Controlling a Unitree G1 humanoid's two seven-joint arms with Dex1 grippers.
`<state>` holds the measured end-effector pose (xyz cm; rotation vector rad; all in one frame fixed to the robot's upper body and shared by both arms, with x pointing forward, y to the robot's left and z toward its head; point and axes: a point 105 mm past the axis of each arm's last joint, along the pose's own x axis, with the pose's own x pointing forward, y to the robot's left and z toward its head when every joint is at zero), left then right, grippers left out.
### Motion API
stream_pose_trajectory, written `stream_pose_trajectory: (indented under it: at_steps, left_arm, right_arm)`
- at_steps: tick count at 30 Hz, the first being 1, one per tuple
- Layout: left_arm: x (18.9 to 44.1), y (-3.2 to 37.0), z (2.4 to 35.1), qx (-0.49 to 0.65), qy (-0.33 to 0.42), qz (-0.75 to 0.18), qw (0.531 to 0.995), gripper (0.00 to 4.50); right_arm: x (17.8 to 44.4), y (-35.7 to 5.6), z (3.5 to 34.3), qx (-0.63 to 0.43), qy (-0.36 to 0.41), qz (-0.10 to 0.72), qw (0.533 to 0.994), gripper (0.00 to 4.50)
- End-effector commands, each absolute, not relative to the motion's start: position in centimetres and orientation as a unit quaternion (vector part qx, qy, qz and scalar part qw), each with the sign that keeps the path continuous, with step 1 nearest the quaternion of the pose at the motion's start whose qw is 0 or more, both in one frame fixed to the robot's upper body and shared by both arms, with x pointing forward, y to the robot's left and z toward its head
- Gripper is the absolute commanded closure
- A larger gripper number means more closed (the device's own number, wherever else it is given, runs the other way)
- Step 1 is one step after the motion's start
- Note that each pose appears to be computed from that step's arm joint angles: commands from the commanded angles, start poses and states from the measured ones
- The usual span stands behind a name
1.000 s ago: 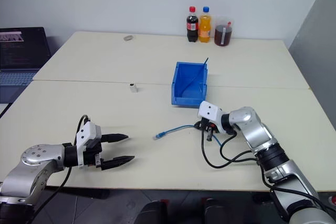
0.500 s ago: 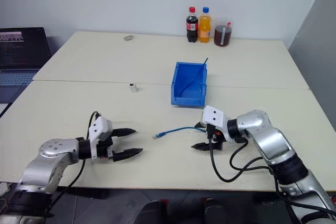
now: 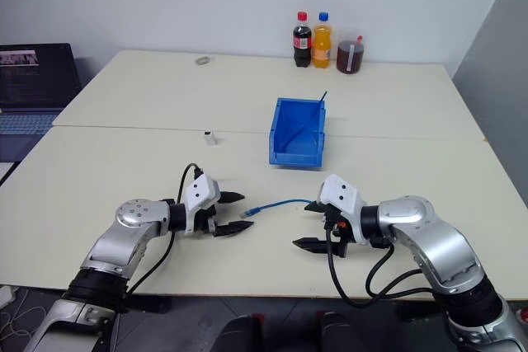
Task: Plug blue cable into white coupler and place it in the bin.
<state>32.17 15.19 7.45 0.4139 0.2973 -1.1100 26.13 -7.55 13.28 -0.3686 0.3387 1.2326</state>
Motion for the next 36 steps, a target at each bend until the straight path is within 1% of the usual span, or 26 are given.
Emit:
stream_pose_trajectory:
  at_steps: [1,2,5,7,8,10,12,13,16,18,20,22,26,30,34,36]
  left_arm:
    - [30.7,15.0,5.3,0.215,0.18,-0.542,0.792,1.74]
    - [30.5,15.1,5.1,0.216,0.184,-0.542,0.791,1.88]
    - [30.1,15.3,4.9,0.216,0.192,-0.541,0.789,2.54]
    - [29.9,15.3,4.8,0.217,0.195,-0.541,0.789,3.1]
    - [29.9,15.4,4.7,0.22,0.196,-0.54,0.789,3.23]
    - [29.9,15.7,4.7,0.226,0.196,-0.534,0.791,3.74]
    - [29.9,15.8,4.7,0.229,0.192,-0.529,0.794,4.15]
    - [30.0,15.7,4.8,0.228,0.188,-0.527,0.797,4.25]
    - [30.4,15.4,5.8,0.219,0.158,-0.521,0.81,4.25]
    - [30.9,14.9,7.2,0.205,0.116,-0.515,0.824,4.25]
    - [31.7,14.3,9.3,0.172,0.066,-0.501,0.846,4.25]
    - [32.3,13.7,11.2,0.138,0.031,-0.493,0.858,4.25]
    - [32.0,12.2,14.1,0.077,-0.005,-0.514,0.855,4.25]
    - [30.5,10.7,16.7,-0.013,-0.007,-0.556,0.831,4.25]
    - [29.0,10.1,17.4,-0.05,0.015,-0.588,0.807,4.25]
    - [28.7,10.0,17.4,-0.056,0.025,-0.595,0.801,4.25]
  right_arm:
    - [26.0,-7.6,14.6,-0.187,0.131,0.567,0.791,0.41]
    - [26.0,-7.6,14.6,-0.189,0.13,0.566,0.792,0.41]
    - [26.1,-7.6,14.8,-0.192,0.125,0.563,0.794,0.41]
    - [26.2,-7.6,14.9,-0.193,0.122,0.562,0.795,0.41]
    - [26.3,-7.6,15.0,-0.194,0.12,0.56,0.796,0.41]
    - [26.4,-7.6,15.1,-0.195,0.116,0.557,0.799,0.41]
    - [26.6,-7.6,15.2,-0.195,0.112,0.553,0.802,0.41]
    - [26.6,-7.6,15.2,-0.195,0.11,0.551,0.804,0.41]
    - [26.8,-7.7,15.2,-0.196,0.101,0.542,0.811,0.41]
    - [26.7,-7.8,15.4,-0.181,0.092,0.536,0.819,0.41]
    - [26.1,-7.7,15.7,-0.139,0.087,0.535,0.829,0.41]
    - [25.3,-7.4,16.1,-0.096,0.084,0.536,0.834,0.41]
    - [24.3,-7.0,16.1,-0.021,0.096,0.53,0.842,0.41]
    - [24.5,-6.5,15.9,0.048,0.098,0.506,0.855,0.41]
    - [25.2,-5.6,16.4,0.088,0.082,0.492,0.862,0.41]
    - [25.7,-5.2,17.3,0.122,0.065,0.491,0.86,0.41]
